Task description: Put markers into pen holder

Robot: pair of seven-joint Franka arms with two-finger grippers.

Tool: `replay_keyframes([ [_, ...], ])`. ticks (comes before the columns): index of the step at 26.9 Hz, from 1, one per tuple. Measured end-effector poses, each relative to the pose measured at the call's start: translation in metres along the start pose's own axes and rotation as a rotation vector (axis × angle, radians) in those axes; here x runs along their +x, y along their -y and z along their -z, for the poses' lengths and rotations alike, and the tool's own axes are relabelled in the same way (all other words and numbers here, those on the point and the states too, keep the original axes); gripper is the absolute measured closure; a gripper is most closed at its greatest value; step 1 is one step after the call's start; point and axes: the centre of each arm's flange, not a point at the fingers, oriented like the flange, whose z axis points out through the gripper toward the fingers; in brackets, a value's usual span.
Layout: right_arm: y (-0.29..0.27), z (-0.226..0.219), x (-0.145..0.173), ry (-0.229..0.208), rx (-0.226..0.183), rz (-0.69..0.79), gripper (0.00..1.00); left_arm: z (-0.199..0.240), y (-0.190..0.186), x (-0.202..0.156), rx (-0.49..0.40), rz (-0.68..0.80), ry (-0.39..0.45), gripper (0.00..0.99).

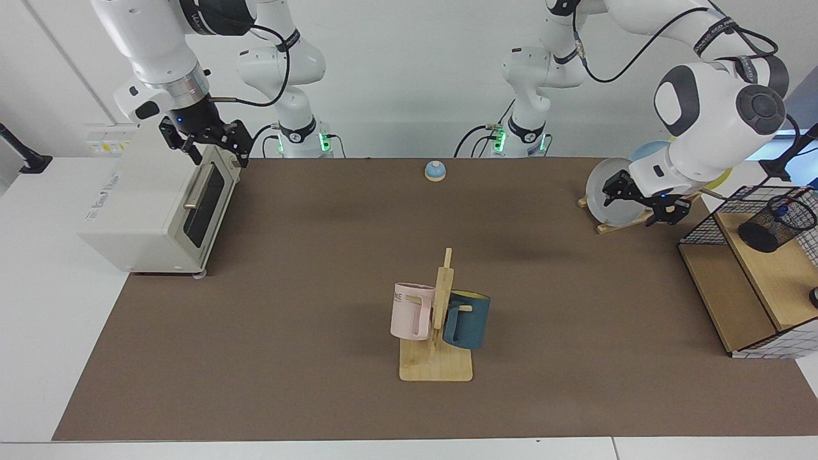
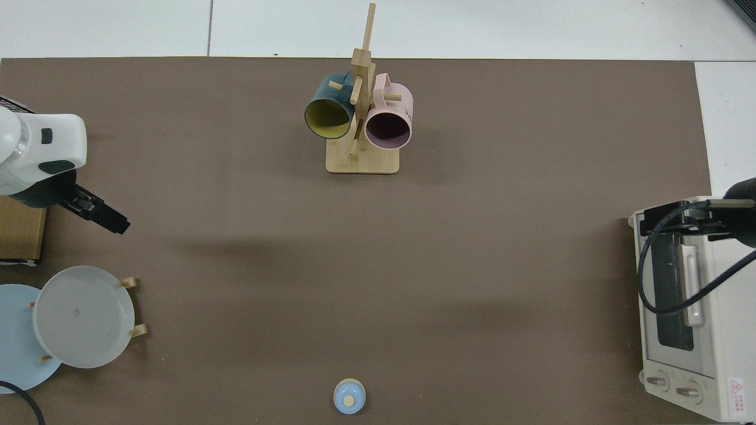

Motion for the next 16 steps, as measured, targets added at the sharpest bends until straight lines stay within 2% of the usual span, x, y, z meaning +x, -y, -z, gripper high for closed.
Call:
replay_keyframes([
  [3,0.000,0.000,0.000,0.000,0.000,0.000,0.00,-0.013,-0.012,0.004,0.002,0.109,-0.013,0.000],
  [8,0.000,0.000,0.000,0.000,0.000,0.000,0.00,-0.030,-0.012,0.008,0.009,0.161,-0.031,0.000],
  [16,0.000,0.000,0.000,0.000,0.000,0.000,0.00,0.011,-0.021,0.007,0.046,0.140,-0.123,0.000],
])
